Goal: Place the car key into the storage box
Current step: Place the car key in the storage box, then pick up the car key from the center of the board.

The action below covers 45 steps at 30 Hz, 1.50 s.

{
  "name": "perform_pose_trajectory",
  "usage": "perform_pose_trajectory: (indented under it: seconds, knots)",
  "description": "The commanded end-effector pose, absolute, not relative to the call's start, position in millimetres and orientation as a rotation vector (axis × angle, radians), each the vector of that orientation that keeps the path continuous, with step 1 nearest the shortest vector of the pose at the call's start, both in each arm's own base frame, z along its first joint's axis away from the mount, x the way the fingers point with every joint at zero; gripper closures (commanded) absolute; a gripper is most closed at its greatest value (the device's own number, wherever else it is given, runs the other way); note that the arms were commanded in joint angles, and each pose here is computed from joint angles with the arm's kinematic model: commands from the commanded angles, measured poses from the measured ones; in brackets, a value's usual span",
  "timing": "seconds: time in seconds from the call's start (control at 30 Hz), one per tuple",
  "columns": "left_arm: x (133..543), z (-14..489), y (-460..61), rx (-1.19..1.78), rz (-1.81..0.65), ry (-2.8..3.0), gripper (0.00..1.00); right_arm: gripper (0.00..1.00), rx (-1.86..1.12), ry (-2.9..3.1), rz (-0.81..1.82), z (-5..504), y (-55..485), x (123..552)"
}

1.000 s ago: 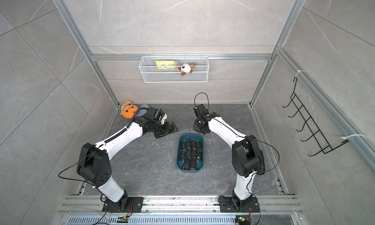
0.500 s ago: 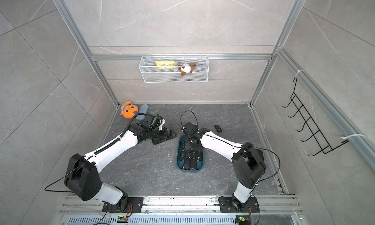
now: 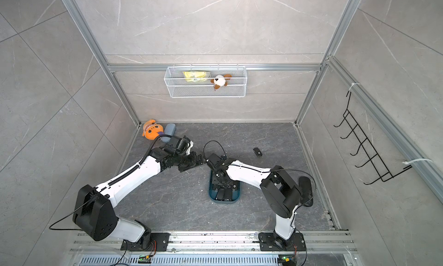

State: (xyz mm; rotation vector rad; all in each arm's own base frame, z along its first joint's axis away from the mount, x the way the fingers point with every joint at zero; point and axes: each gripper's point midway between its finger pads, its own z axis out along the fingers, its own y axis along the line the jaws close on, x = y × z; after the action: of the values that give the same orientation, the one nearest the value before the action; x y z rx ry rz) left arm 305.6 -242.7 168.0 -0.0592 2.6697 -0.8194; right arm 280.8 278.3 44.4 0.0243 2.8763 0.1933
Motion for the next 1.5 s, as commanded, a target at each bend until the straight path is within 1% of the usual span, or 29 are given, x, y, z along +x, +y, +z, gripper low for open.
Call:
perform_pose_trajectory:
  seconds: [0.0,0.23,0.4,0.43,0.6,0.8,0.9,1.0,1.2,1.47]
  knots:
    - [304,179,-240,-0.065,-0.819,2.636,0.00,0.67,0.045,2.865,0.197,46,285,289]
    - [304,178,-239,-0.062,-0.808,2.640,0.00,0.66,0.045,2.856,0.187,47,289,296]
    - [306,178,-240,-0.057,-0.806,2.641,0.00,0.62,0.041,2.859,0.156,44,287,299]
    - [307,178,-241,-0.055,-0.807,2.641,0.00,0.61,0.042,2.859,0.155,44,287,300]
    - [307,179,-241,-0.048,-0.806,2.641,0.00,0.45,0.026,2.843,0.173,51,288,303]
    - [311,182,-245,-0.031,-0.816,2.634,0.00,0.35,0.016,2.796,0.188,72,285,307]
    - [314,184,-249,-0.021,-0.832,2.630,0.00,0.30,0.019,2.759,0.188,88,276,311]
    - [318,187,-255,-0.005,-0.854,2.625,0.00,0.24,0.034,2.712,0.195,106,263,316]
    - [326,192,-270,0.032,-0.904,2.614,0.00,0.02,0.111,2.635,0.157,129,224,334]
    - [334,201,-302,0.133,-0.949,2.591,0.00,0.01,0.231,2.595,0.083,136,163,364]
